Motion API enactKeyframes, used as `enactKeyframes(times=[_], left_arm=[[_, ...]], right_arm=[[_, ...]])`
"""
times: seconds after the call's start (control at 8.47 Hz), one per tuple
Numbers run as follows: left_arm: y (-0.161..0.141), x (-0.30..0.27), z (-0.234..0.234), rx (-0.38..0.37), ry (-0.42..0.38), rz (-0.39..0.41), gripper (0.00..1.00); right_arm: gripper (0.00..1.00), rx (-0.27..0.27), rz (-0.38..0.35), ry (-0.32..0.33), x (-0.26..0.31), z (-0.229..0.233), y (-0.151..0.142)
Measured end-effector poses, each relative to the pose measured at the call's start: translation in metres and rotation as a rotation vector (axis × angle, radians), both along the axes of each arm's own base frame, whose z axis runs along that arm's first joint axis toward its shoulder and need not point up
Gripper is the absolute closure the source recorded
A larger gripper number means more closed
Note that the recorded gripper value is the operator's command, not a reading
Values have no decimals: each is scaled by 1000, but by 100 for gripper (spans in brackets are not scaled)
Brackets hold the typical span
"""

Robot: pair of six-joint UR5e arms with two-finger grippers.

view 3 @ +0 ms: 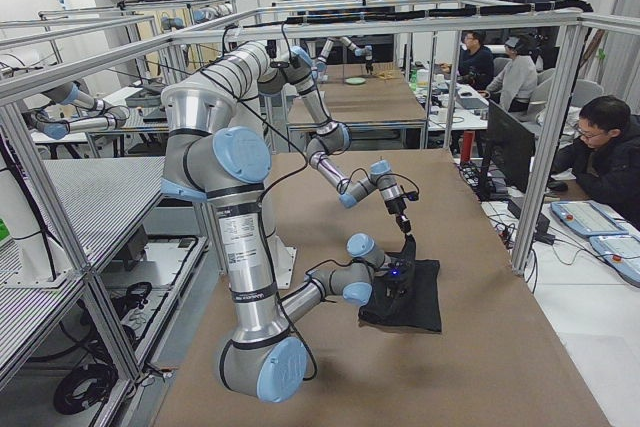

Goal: Fold clothes
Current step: 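Lay the folded end down and open both grippers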

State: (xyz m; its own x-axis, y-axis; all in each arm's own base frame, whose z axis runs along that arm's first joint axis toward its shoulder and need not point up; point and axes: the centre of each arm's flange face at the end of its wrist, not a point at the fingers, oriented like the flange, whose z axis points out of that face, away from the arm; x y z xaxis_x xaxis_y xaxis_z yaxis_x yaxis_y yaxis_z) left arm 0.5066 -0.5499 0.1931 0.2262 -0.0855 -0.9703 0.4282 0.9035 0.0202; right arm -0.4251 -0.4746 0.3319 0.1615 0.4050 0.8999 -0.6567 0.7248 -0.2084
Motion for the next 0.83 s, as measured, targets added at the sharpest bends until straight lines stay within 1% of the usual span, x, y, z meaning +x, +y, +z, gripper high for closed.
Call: enactKeyframes(times=[0.12, 0.35, 0.47, 0.59, 0.83], left_arm=[[-1, 1, -1, 4, 2, -3, 0], [-4, 0, -6, 20, 9, -34, 0], [-7, -3, -7, 26, 10, -46, 0], [-14, -12, -8, 42, 3, -55, 0], [-34, -37, -4, 75, -21, -66, 0]], right_arm=[[6, 2, 3, 1, 1, -1, -2], [6, 12, -3, 9, 7, -1, -7], [6, 14, -30, 7, 15, -3, -13], [6, 14, -67, -10, 26, -9, -17], [6, 34, -118, -63, 36, -39, -12]])
